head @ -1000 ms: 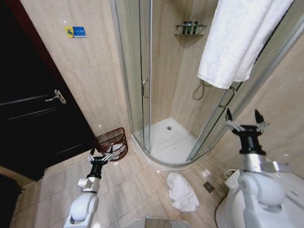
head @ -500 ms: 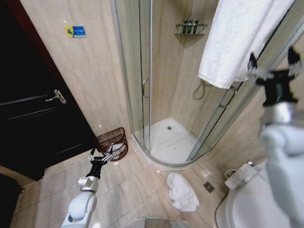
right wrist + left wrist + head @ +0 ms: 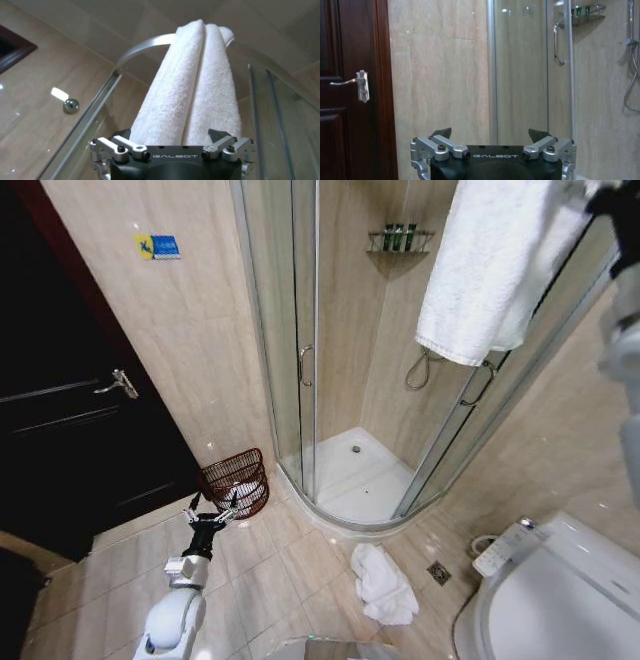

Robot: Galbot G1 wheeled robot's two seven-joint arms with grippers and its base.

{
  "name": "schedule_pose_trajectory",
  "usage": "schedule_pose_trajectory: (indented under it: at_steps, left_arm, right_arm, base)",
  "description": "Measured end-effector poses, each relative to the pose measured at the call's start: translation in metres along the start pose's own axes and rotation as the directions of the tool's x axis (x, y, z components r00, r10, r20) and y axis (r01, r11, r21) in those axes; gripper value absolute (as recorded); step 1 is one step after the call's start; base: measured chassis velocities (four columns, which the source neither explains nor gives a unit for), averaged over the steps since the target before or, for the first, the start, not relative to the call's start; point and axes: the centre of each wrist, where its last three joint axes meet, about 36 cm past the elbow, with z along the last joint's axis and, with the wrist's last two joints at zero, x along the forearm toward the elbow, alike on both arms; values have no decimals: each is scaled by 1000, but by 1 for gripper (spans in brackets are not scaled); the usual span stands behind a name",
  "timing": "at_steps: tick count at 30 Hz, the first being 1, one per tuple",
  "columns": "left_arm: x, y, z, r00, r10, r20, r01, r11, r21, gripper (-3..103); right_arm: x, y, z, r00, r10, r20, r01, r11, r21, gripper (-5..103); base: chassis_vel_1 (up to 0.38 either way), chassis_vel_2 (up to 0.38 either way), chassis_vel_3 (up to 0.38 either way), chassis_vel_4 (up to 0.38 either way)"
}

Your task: Discard the used towel into the hamper.

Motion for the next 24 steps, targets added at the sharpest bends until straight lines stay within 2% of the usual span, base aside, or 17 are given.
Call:
schedule_pose_trajectory:
  at_steps: [4,6,9,17,18,20,21,23,24]
  left_arm:
    - [-1,3,0,1000,-4,6,4,1000,-2,100]
    - [0,6,4,1000,-14,14,14,1000,3,100]
    - [3,7,8,1000,-20,21,20,1000,9,100]
    - [7,19,10,999,-37,40,37,999,10,100]
    - [7,20,10,998,-38,43,38,999,10,100]
    - [7,21,11,998,-39,46,39,999,10,100]
    - [7,21,11,998,-40,49,40,999,10,100]
    - [8,21,12,998,-40,51,40,999,10,100]
    - [8,22,12,998,-40,52,40,999,10,100]
  right_arm:
    - [-27,0,-4,1000,14,3,-14,1000,-11,100]
    - [-55,6,-10,999,51,2,-51,997,-53,100]
    - [-73,11,-16,997,79,2,-79,994,-71,100]
    - [-111,27,-21,988,153,-8,-153,987,-57,101]
    - [-115,29,-20,987,160,-10,-161,985,-57,96]
    - [-117,29,-18,986,167,-11,-168,984,-55,96]
    - [-119,29,-16,984,175,-11,-176,983,-50,85]
    - [-119,28,-16,984,180,-10,-180,983,-46,85]
    - [-119,28,-16,983,182,-10,-182,982,-45,80]
  base:
    - [0,0,0,0]
    - [0,0,0,0]
    - [0,0,0,0]
    - [0,0,0,0]
    - [0,0,0,0]
    - [0,0,0,0]
    - [0,0,0,0]
    - [0,0,0,0]
    - [0,0,0,0]
